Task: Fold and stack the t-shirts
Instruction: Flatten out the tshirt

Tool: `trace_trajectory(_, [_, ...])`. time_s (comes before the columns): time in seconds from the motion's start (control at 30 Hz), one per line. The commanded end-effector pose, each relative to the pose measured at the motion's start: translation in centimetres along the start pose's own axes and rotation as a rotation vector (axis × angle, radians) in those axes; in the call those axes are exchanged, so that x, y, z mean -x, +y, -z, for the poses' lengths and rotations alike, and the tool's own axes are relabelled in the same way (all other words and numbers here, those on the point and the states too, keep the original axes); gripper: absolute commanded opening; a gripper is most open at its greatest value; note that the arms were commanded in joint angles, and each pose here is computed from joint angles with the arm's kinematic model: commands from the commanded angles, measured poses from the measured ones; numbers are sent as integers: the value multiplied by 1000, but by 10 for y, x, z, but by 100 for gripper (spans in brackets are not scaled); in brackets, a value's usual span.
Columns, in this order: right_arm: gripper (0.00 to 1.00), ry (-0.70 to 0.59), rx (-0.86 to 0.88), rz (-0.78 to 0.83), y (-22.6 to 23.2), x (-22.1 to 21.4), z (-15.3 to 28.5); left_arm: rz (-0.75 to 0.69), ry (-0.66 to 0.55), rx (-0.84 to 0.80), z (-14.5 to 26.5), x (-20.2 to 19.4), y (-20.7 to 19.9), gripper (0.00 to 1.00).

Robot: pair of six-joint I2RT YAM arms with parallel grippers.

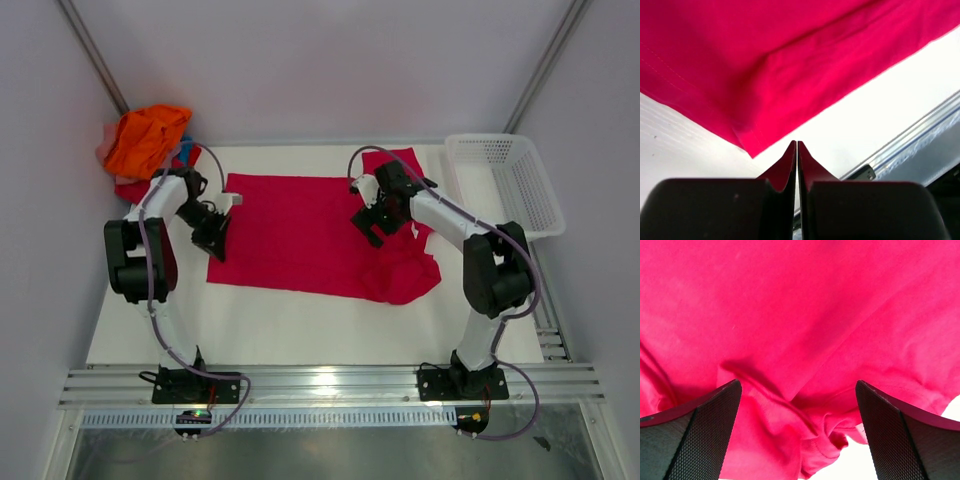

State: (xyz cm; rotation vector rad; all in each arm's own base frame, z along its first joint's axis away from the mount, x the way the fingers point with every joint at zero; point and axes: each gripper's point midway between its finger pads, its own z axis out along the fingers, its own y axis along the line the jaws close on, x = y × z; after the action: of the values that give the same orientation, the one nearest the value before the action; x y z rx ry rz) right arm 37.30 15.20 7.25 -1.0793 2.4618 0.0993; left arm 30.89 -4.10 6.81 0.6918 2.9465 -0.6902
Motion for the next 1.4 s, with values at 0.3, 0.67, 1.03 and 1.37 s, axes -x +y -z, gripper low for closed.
trace_trajectory(0.3, [99, -11, -62, -102, -41, 45, -15, -76, 11, -3, 46, -15, -29, 33])
trace_trajectory(0.67, [99, 4, -25, -111, -30, 21, -19, -30, 27, 18, 6, -10, 0, 81])
trace_trajectory(1.03, [99, 15, -4, -125, -24, 13, -24, -12, 9, 23, -17, 13, 25, 77])
trace_trajectory(1.37, [99, 15, 14, -127, -20, 11, -27, -13, -8, 60, -18, 20, 34, 77])
